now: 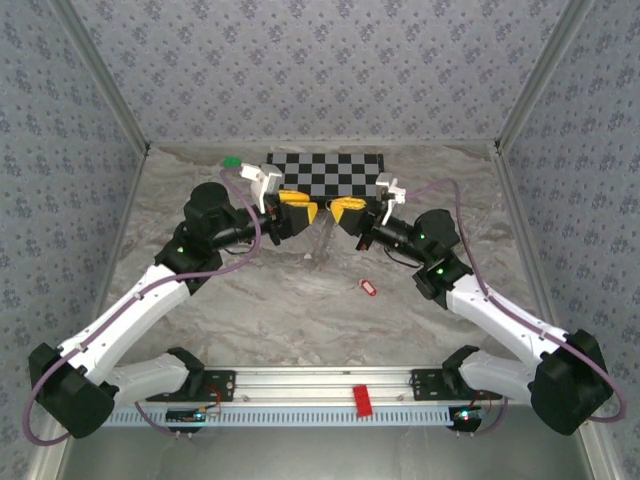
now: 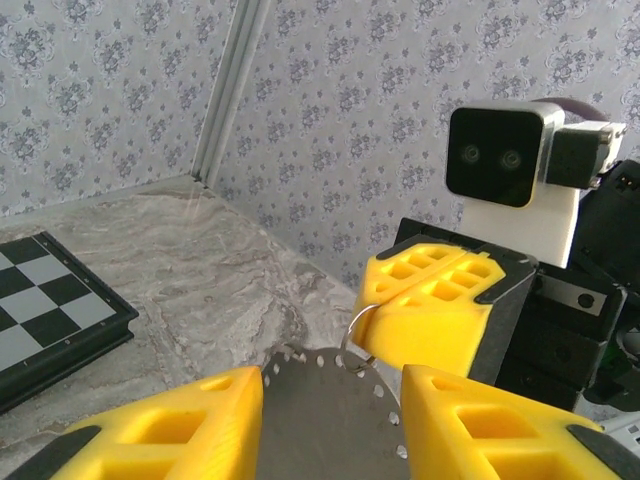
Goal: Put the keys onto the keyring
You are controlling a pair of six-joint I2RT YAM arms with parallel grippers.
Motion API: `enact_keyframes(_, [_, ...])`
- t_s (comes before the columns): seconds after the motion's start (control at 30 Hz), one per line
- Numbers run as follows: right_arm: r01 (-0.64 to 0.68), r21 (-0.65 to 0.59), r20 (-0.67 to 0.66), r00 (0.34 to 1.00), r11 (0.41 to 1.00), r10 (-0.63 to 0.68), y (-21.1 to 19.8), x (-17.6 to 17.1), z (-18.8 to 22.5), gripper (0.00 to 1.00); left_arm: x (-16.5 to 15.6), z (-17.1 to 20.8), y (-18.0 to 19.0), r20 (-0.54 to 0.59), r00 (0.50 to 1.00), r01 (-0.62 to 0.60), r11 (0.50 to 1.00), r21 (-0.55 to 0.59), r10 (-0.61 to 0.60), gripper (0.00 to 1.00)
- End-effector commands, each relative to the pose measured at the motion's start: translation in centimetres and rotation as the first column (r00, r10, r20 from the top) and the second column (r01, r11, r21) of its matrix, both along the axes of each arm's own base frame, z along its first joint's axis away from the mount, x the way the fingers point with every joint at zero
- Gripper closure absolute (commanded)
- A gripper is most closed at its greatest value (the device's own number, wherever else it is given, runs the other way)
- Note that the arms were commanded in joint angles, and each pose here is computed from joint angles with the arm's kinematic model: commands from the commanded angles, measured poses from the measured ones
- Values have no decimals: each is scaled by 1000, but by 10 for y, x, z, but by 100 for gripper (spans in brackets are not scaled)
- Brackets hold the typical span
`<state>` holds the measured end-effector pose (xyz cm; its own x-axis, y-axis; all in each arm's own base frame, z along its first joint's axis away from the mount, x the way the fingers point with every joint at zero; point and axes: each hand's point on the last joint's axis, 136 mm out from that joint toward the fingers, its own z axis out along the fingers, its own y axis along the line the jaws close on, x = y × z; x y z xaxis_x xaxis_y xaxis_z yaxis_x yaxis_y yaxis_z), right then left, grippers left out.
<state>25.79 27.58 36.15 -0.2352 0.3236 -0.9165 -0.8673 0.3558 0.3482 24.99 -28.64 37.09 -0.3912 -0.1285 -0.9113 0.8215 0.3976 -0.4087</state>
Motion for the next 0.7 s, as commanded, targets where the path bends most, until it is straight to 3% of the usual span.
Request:
enact_keyframes(0.0, [38,28,67,997,999,-39,-8,-5,14,100,-4,11,0,26,1000,16,1000,-6,-16,56])
enact_keyframes(0.27, [128,-20,39,991,992,-127,-27,4,-3,100,8,-11,9,6,998,-71,994,79,70,47])
enact_keyframes(0.67, [262,-61,-48,963,963,-265,-90,14,-31,100,29,-109,-3,-156,969,-139,944,298,192,46])
